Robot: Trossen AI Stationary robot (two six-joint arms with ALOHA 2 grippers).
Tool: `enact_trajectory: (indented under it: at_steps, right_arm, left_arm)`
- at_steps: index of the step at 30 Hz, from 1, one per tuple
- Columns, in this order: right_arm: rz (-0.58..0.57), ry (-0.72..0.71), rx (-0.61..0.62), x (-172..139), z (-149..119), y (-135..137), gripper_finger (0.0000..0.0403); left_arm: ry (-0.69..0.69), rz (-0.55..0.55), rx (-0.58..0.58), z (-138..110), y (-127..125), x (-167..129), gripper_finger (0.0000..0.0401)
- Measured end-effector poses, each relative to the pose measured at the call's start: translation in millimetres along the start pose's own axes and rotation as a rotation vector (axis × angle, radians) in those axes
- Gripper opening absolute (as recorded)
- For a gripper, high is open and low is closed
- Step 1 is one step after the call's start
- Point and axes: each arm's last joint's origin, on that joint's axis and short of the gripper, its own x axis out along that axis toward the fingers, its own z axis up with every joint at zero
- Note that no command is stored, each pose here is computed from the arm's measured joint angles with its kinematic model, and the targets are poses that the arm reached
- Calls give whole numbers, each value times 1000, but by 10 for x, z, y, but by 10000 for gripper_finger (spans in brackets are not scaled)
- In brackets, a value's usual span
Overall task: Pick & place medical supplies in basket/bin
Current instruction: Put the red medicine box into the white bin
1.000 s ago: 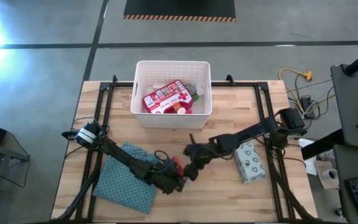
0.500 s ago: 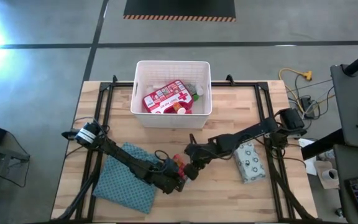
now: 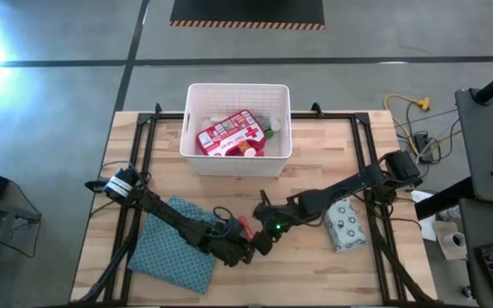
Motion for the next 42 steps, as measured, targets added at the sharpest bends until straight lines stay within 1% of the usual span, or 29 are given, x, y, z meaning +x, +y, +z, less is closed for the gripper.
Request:
enact_trajectory:
  at_steps: [4,10,15,18,20,25,28,33,35,39,42]
  right_arm:
    - [1,-3,-16,-3,12,10,231]
    - [-89,16,-5,11,-43,-103,231]
    - [-104,-13,21,10,-32,-111,231]
    - [-92,-45,8,-15,-6,-30,231]
    - [-105,-65,2,-34,13,0,231]
    - [-163,-104,8,-54,32,-14,231]
    - [-161,-115,9,-59,43,12,231]
    - [-191,-104,-16,53,94,71,231]
    - [-235,-96,-28,117,116,86,231]
    - [-404,-91,-51,169,170,128,231]
    - [-457,-68,-85,215,226,206,231]
  left_arm:
    - [0,0,-5,-1,1,0,102]
    - [2,-1,-3,-9,0,-3,102]
    - [2,-3,9,-38,-5,-15,102]
    - [2,-9,42,-95,-17,-43,102]
    - [-16,-6,57,-144,-21,-69,102]
    - [-30,-15,86,-263,-37,-130,102]
    - [-48,-21,115,-338,-48,-172,102]
    - [-113,-34,146,-466,-68,-255,102]
    - [-128,-36,149,-482,-72,-270,102]
    - [-134,-39,153,-504,-75,-285,102]
    - [-134,-46,160,-541,-80,-310,102]
